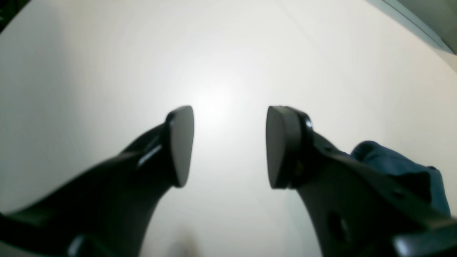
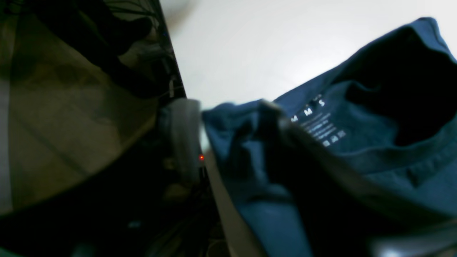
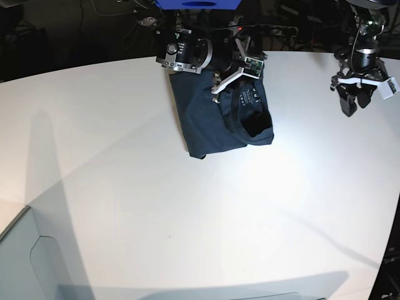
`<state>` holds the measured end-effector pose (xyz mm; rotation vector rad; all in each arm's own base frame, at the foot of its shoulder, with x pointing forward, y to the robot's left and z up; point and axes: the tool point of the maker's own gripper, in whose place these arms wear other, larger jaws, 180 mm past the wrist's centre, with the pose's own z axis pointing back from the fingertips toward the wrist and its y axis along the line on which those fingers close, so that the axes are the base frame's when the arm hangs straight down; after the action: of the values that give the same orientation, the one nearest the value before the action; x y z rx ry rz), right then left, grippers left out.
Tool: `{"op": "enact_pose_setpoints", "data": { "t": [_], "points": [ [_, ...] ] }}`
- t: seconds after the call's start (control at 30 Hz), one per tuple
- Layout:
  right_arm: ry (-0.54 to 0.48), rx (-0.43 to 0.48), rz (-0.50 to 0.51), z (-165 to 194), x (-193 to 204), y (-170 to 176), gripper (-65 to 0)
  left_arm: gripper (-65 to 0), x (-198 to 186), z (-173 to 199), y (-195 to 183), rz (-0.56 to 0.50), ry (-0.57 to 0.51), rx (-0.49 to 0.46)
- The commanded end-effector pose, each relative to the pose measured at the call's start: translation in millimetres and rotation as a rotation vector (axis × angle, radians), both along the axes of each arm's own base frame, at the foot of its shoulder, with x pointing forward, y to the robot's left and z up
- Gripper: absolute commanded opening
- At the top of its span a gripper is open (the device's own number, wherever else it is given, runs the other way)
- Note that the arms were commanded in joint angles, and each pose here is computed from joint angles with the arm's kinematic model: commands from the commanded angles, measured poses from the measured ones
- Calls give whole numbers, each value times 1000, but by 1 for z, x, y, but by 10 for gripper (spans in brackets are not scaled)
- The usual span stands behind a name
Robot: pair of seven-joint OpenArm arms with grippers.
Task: Fold the T-shirt properly
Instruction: 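Grasp the folded shirt edges with both grippers and square it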
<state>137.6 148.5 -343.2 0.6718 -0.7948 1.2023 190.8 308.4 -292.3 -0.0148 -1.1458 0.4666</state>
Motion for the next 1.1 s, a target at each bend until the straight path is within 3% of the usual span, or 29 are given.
{"op": "enact_pose_setpoints", "data": {
  "t": [0.0, 0.1, 0.27, 0.47, 0.83, 1.07],
  "points": [
    [-45, 81, -5, 26, 8, 7, -307, -336, 2, 13, 3, -7, -40, 25],
    [-104, 100, -59, 44, 23, -6, -257, -336, 2, 13, 5, -1, -40, 27],
    [-179, 92, -229, 63, 60, -50, -255, -335, 4, 16, 3, -5, -52, 18],
    [-179, 40, -340, 53, 80, -86, -259, -285, 16, 16, -33, -55, -120, -160],
    [-173, 7, -342, 45, 79, -94, -273, -268, 57, -13, -142, -298, -105, -377],
    [-173, 7, -342, 45, 79, -94, -273, -271, 66, -37, -157, -325, -54, -421]
  ]
}}
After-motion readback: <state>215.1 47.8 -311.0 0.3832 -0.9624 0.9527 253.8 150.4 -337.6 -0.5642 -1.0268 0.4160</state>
